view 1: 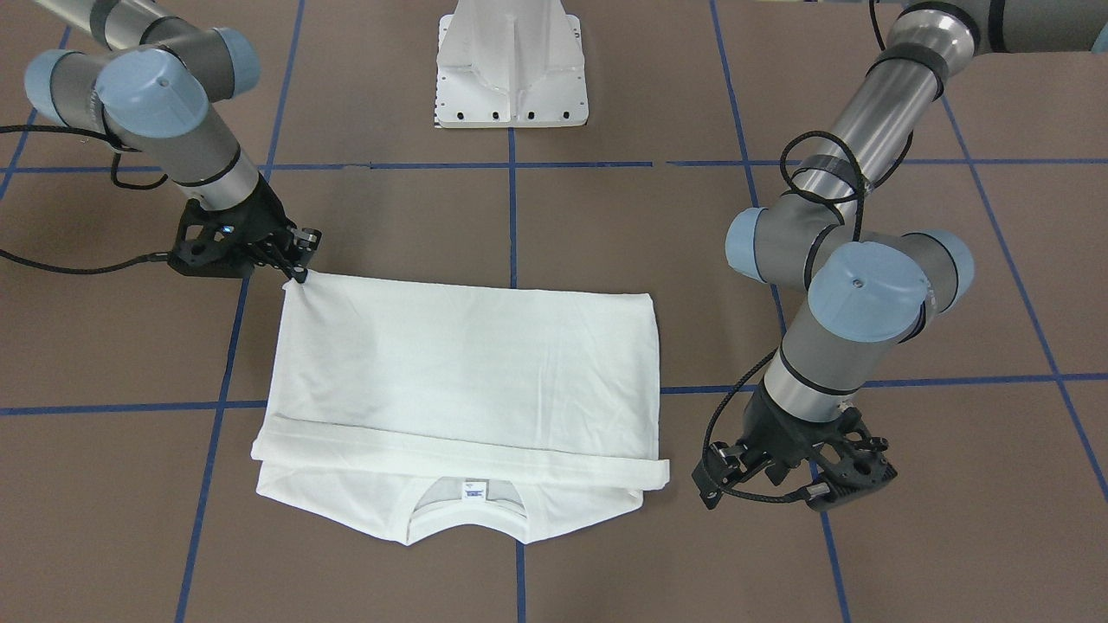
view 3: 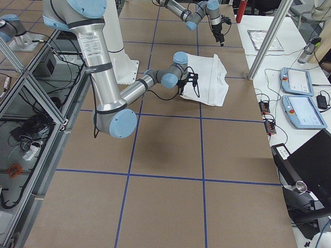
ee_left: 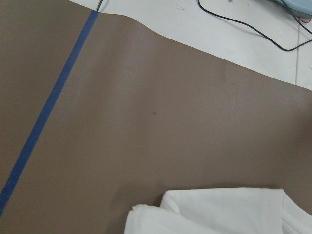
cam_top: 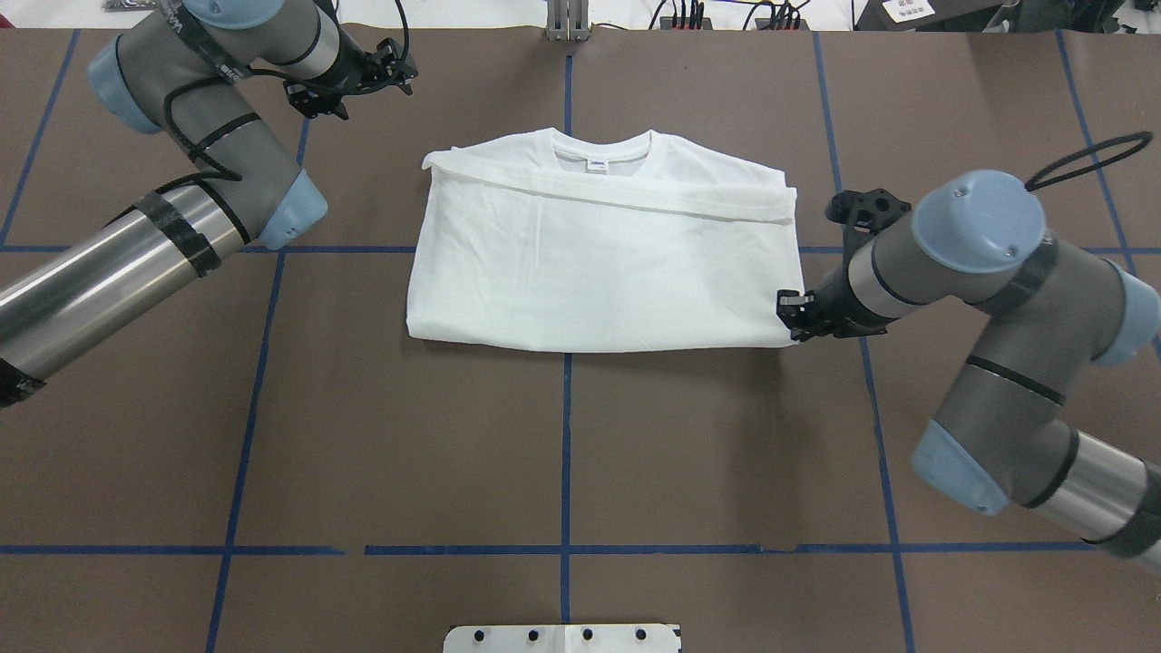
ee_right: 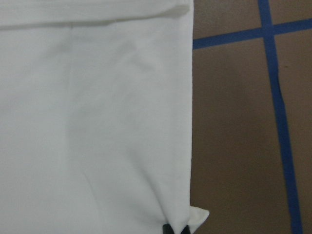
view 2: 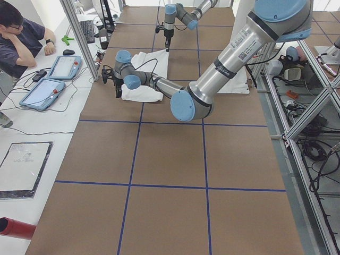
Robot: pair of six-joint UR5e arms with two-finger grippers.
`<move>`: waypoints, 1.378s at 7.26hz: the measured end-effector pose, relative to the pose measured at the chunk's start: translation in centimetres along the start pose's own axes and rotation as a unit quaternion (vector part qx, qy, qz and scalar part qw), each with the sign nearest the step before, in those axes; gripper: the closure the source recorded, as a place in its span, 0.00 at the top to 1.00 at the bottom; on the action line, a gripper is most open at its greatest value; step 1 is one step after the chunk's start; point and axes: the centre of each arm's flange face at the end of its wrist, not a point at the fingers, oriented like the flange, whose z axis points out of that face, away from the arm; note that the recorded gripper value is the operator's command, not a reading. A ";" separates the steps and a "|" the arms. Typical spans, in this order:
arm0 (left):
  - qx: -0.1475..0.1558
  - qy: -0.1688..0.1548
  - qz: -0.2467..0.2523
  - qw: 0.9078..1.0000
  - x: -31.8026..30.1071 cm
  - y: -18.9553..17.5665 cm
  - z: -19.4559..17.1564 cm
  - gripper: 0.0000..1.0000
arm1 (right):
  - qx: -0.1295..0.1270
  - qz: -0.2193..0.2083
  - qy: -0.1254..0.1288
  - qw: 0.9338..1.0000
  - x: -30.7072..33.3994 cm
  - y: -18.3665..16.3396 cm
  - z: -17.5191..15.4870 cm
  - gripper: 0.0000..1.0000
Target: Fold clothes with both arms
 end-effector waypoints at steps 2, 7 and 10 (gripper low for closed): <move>0.001 0.004 0.001 1.000 -1.0 0.5 -0.6 0.98 | -0.026 -0.025 0.006 0.999 4.7 5.7 -3.1 0.00; 0.003 0.012 0.003 1.000 -1.3 1.0 -1.4 0.98 | -0.202 -0.150 -0.024 0.968 0.6 25.0 -4.0 0.42; 0.002 0.015 0.006 1.000 -1.1 1.0 -1.5 0.98 | -0.217 -0.158 -0.042 0.962 -1.5 27.6 -4.5 1.00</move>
